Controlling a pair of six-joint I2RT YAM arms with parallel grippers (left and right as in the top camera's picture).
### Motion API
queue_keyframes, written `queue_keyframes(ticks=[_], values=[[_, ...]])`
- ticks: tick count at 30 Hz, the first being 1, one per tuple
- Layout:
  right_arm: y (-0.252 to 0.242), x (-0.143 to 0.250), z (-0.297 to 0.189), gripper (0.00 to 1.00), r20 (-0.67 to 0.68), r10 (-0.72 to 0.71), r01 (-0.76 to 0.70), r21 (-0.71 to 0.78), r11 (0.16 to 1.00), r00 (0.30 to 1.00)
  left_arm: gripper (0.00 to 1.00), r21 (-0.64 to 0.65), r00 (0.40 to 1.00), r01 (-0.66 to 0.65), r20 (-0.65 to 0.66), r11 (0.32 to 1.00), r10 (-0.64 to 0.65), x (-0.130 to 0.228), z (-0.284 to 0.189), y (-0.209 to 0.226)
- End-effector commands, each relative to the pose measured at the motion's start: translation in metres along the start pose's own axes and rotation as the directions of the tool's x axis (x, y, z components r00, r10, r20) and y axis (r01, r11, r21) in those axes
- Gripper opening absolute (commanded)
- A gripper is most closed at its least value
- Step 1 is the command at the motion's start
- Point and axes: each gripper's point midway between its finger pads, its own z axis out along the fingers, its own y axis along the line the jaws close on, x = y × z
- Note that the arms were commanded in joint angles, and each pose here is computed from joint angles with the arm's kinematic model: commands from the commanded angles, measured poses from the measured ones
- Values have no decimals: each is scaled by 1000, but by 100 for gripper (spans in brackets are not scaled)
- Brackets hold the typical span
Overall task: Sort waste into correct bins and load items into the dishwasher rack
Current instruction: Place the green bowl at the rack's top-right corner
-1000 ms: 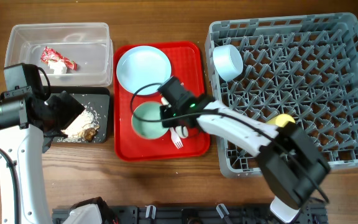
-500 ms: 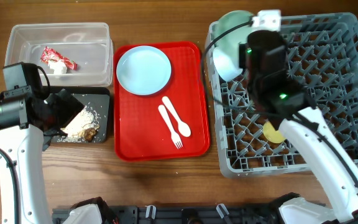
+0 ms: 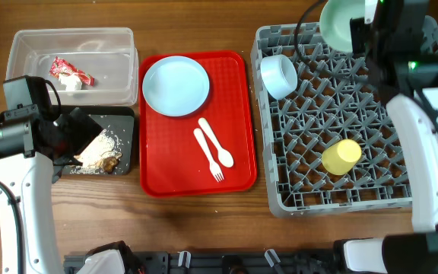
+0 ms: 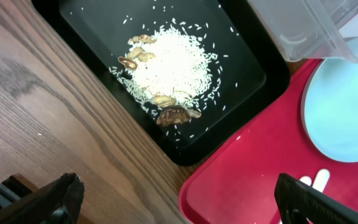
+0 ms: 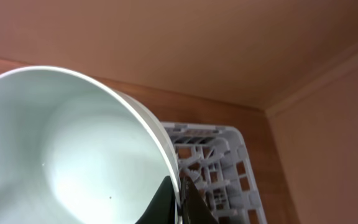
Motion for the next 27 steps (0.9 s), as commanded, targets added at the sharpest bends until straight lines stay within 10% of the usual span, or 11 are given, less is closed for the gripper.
queue_keyframes(ticks=[1, 4, 10, 18, 27], values=[[-13, 18, 23, 4, -110, -27, 40, 118, 992, 994, 100, 12, 1000, 16, 6, 1000, -16, -1, -3, 0], [-38, 62, 35, 4, -262, 109, 9, 412, 911, 959, 100, 12, 1000, 16, 6, 1000, -16, -1, -3, 0], [5, 111, 67, 4, -378, 194, -17, 423, 906, 905, 100, 12, 1000, 16, 7, 1000, -16, -1, -3, 0], [5, 86, 65, 5, -271, 112, 119, 705, 699, 956, 100, 5, 1000, 8, -4, 1000, -8, 1, -3, 1], [38, 83, 69, 4, -302, 9, 194, 635, 748, 953, 100, 6, 1000, 4, -3, 1000, -4, 1, -3, 1]])
